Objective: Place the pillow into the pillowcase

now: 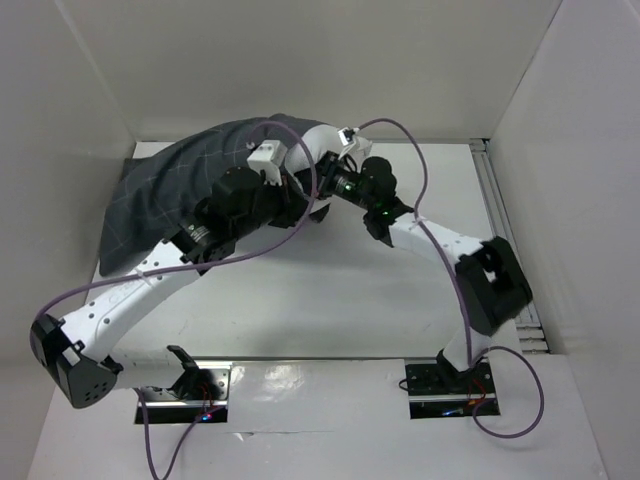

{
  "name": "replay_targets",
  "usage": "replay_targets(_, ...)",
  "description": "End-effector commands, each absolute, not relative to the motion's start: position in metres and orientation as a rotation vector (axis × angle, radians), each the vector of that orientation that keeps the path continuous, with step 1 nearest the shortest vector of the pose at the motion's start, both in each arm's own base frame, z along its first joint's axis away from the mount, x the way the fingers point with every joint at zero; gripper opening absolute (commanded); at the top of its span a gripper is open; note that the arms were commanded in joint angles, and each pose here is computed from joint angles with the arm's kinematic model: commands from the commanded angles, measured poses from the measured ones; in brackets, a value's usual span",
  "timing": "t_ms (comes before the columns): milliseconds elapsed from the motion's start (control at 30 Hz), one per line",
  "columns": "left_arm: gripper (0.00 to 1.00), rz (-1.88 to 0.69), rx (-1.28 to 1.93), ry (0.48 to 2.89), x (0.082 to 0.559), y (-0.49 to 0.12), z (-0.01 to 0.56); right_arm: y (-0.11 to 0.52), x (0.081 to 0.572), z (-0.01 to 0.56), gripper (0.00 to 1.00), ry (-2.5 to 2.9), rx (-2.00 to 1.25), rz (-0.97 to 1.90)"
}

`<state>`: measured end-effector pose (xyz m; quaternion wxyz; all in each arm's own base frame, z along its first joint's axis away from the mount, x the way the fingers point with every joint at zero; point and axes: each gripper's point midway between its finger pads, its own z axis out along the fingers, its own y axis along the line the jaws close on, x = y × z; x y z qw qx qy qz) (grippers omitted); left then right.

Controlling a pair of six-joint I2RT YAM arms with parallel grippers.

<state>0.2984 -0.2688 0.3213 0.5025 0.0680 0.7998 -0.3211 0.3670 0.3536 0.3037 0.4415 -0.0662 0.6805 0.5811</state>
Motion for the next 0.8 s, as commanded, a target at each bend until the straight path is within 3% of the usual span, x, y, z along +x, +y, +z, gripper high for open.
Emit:
replay_targets(0,0.0,-1.161,0.418,1.724,0.26,-0.332,0.396,0.387,0.364,0.197,0.0,1.88,-0.105,1.499)
replay_targets(233,0.0,-1.268,0.385,1.727,0.242,-0.33,0.391,0.386,0.347,0.142,0.0,2.004,-0.083,1.506)
replay_targets(433,0.0,-1.193,0.318,1.841,0.232,-0.306,0.354,0.364,0.309,0.142,0.0,2.005,-0.104,1.572)
replay_targets(467,0.04,-1.151,0.326,1.838,0.233,-0.3,0.355,0.361,0.302,0.144,0.0,2.003,-0.109,1.59)
replay_targets(500,0.36,-1.135,0.343,1.837,0.232,-0.298,0.358,0.36,0.292,0.154,0.0,1.984,-0.127,1.602)
replay_targets(533,0.61,-1.116,0.361,1.846,0.231,-0.296,0.357,0.357,0.28,0.144,0.0,2.023,-0.133,1.593)
replay_targets(600,0.91,-1.043,0.362,1.859,0.234,-0.285,0.364,0.352,0.254,0.137,0.02,2.093,-0.179,1.572)
replay_targets(700,0.97,-0.962,0.358,1.863,0.244,-0.275,0.377,0.338,0.225,0.112,0.08,2.284,-0.224,1.378)
replay_targets(767,0.85,-0.914,0.363,1.879,0.255,-0.275,0.377,0.317,0.228,0.092,0.21,2.395,-0.171,1.109)
